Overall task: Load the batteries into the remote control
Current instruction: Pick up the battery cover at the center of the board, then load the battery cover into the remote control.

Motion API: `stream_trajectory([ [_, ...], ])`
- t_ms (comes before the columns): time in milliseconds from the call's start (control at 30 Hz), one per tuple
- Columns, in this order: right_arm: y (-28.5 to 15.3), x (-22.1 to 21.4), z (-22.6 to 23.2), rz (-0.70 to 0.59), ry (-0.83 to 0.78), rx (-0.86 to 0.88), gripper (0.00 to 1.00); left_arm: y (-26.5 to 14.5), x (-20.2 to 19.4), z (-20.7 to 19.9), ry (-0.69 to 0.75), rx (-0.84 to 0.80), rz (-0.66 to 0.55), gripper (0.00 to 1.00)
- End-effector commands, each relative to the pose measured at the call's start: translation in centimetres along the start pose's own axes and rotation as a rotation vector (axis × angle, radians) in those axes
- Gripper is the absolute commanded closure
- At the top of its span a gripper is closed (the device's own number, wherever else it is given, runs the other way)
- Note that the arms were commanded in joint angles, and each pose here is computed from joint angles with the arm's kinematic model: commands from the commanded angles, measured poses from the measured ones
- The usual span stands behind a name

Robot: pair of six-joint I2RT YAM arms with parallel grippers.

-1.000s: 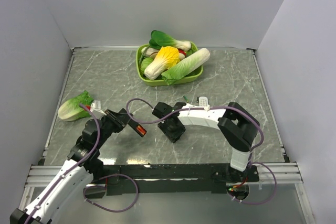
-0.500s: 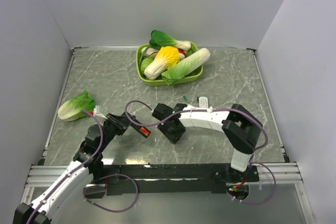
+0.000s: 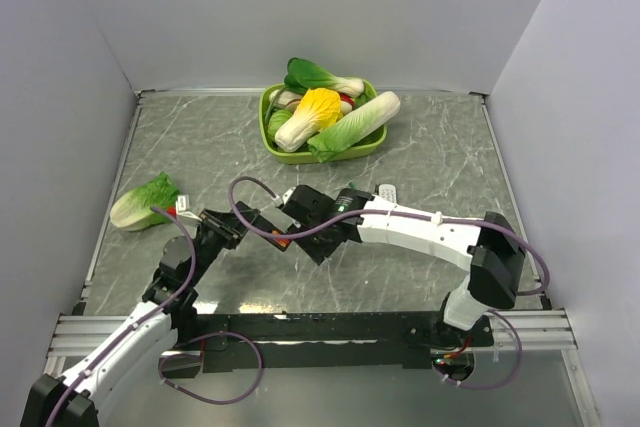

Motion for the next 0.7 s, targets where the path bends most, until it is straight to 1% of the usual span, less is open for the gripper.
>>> stream_trajectory([
  [0, -3.9, 1.7, 0.3, -0.082, -0.035, -0.014, 0.66, -0.6, -0.9, 1.5, -0.028, -0.028, 0.021, 0.99],
  [267, -5.9, 3.7, 1.1, -0.141, -0.067, 0.008, 0.66, -0.3, -0.9, 1.1, -0.024, -0.041, 0.028, 0.99],
  [667, -5.4, 5.2, 2.4, -0.124, -0.116, 0.046, 0.66, -0.1, -1.0, 0.6, -0.026, -0.067, 0.041, 0.99],
])
Point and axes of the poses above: each gripper's point midway between its finger pads, its own y axis out along the fingers, its own z axis along the line the jaws close on, x = y × z, the point moved 5 cm from there along -y, back along the fingers
